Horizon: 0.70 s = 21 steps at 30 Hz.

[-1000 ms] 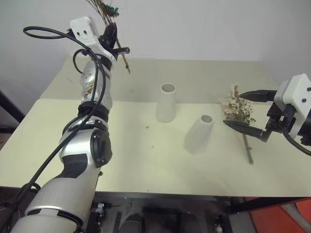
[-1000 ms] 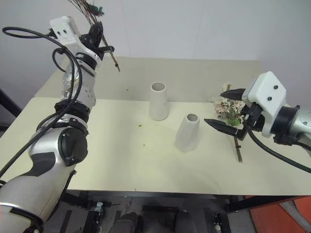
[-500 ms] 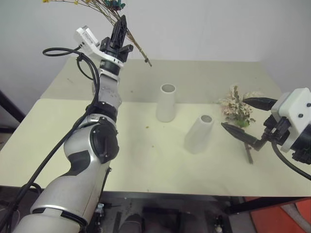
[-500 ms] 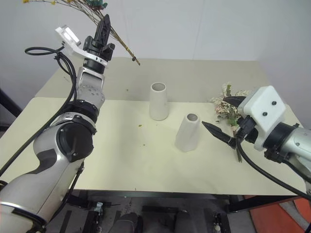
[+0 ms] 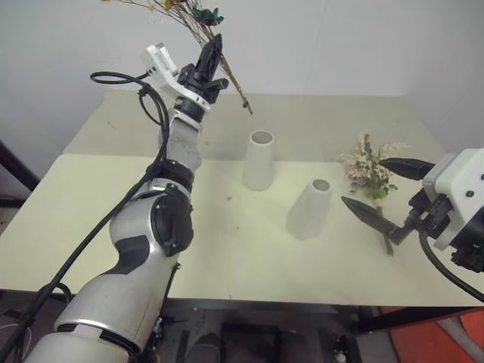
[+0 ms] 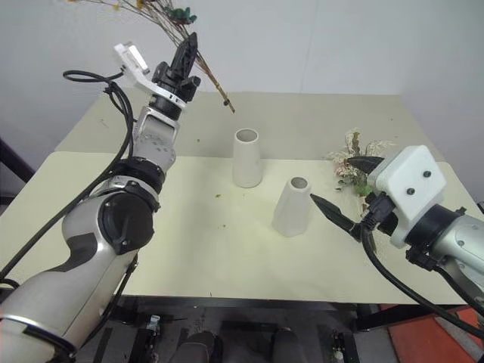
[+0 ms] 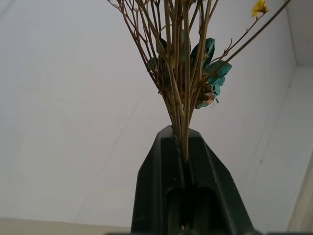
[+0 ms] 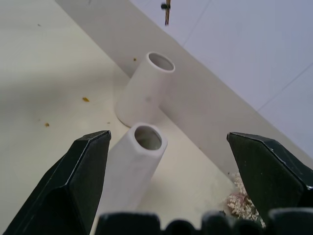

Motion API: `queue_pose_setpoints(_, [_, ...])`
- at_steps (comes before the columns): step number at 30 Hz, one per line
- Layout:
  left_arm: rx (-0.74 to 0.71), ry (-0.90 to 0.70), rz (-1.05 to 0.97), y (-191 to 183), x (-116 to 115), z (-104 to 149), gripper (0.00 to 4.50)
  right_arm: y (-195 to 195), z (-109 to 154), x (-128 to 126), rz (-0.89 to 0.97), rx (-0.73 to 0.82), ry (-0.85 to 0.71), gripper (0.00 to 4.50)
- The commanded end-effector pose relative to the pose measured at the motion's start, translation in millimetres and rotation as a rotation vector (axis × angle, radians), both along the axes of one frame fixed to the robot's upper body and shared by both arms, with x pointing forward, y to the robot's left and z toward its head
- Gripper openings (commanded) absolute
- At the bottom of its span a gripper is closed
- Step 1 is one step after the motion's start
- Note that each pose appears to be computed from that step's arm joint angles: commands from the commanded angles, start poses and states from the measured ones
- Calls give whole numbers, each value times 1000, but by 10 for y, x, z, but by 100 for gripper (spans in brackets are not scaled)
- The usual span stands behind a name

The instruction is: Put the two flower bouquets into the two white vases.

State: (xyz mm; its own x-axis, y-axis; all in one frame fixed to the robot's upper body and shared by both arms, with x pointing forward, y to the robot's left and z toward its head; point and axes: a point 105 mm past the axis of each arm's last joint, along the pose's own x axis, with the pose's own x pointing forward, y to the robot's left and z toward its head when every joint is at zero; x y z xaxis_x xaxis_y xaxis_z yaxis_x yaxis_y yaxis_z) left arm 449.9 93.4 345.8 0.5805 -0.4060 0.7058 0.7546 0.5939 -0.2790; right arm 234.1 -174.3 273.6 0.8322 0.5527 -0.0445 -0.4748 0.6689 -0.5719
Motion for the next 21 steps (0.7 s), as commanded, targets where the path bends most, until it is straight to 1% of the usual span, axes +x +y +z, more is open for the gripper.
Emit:
queue_pose_setpoints(1, [37,-46,3,-54,-42,95,3,68,90,-50,14,-8,-33,450])
queue_pose_setpoints(7, [138,-42,23,-160,-31,-31,3,138,100,-76,33,-3,-28,450])
queue_pose_setpoints(15, [149,-5,11,-251,-9,-175,3,186,149,-66,40,-8,-32,450])
queue_pose_setpoints(21, [223,-17,16,-339,-22,-255,3,217,198,-75,50,-7,-40,450])
